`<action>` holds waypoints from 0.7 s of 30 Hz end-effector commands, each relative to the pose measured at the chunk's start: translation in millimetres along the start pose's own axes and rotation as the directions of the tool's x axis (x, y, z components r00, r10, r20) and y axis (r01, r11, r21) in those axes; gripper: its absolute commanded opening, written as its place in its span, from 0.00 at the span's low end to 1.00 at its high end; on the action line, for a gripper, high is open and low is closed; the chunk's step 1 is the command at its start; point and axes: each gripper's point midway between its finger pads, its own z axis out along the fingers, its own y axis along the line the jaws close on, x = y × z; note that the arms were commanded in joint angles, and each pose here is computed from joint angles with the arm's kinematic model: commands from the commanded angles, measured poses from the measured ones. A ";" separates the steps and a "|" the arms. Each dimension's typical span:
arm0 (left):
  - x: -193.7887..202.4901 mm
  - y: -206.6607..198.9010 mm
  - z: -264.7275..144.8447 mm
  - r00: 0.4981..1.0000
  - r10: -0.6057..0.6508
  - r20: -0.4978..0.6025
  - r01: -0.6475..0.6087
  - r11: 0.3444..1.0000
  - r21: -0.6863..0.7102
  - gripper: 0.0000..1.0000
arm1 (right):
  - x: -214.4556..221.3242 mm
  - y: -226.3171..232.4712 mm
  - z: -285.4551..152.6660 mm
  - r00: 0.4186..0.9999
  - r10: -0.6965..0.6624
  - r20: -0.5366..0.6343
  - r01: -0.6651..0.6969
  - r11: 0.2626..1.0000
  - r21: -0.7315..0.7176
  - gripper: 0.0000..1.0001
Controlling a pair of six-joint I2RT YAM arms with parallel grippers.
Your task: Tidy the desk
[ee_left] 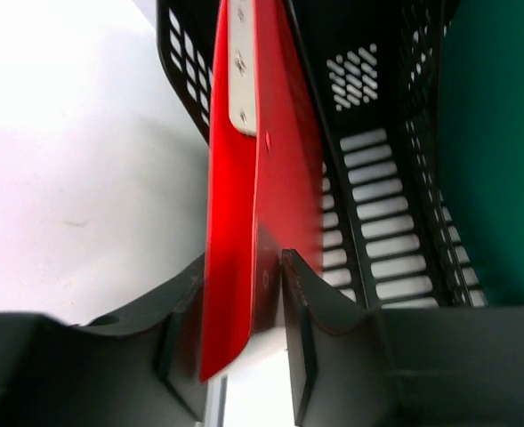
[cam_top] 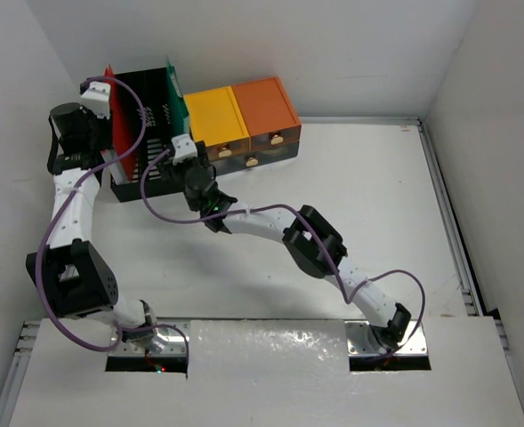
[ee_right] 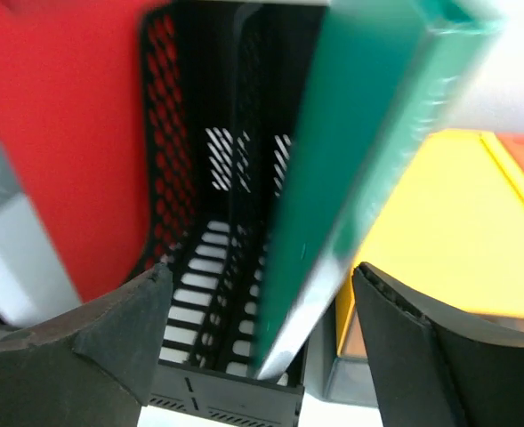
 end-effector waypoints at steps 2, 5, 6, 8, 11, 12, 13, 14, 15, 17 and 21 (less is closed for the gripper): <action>-1.8 6.7 -10.1 1.000 -0.010 -0.016 0.010 1.000 -0.001 0.33 | -130.5 0.0 -9.2 0.978 0.094 0.184 -0.078 0.993 -0.092 0.82; -2.0 6.0 -11.2 1.000 -0.013 -0.024 0.014 1.000 0.005 0.34 | -152.8 2.0 -15.6 0.975 0.097 0.202 -0.069 0.988 -0.141 0.76; -5.0 6.6 -12.1 1.000 -0.016 -0.018 0.016 1.000 0.004 0.36 | -158.5 0.1 -16.7 0.973 0.100 0.206 -0.071 0.987 -0.144 0.73; -5.4 5.4 -13.8 1.000 -0.021 -0.024 0.021 1.000 0.009 0.38 | -161.4 0.5 -17.2 0.974 0.103 0.203 -0.073 0.986 -0.150 0.73; -11.9 5.9 -19.8 1.000 -0.026 -0.012 0.026 1.000 0.011 0.47 | -160.2 1.7 -21.4 0.977 0.104 0.188 -0.073 0.983 -0.166 0.79; -14.4 7.1 -22.1 1.000 -0.025 -0.006 0.025 1.000 0.009 0.50 | -160.5 -0.2 -24.1 0.977 0.106 0.187 -0.074 0.982 -0.171 0.81; -16.3 7.0 -23.7 1.000 -0.022 -0.004 0.023 1.000 0.010 0.55 | -169.4 -6.2 -33.2 0.973 0.115 0.201 -0.079 0.981 -0.179 0.83; -18.3 8.3 -27.6 1.000 -0.021 -0.003 0.021 1.000 0.008 0.58 | -176.0 -10.2 -38.9 0.970 0.121 0.211 -0.082 0.980 -0.183 0.86; -24.2 10.3 -30.3 1.000 -0.019 0.007 0.019 1.000 0.005 0.63 | -182.5 -14.7 -45.1 0.968 0.126 0.219 -0.085 0.979 -0.187 0.89; -32.7 11.2 -39.3 1.000 -0.014 0.019 0.013 1.000 0.010 0.67 | -198.1 -37.7 -64.8 0.973 0.096 0.212 -0.060 0.983 -0.171 0.99; -57.4 7.4 -65.8 0.997 -0.010 0.078 0.006 0.999 0.049 0.79 | -191.4 -97.2 -102.9 0.997 0.004 0.083 0.006 0.992 -0.125 0.99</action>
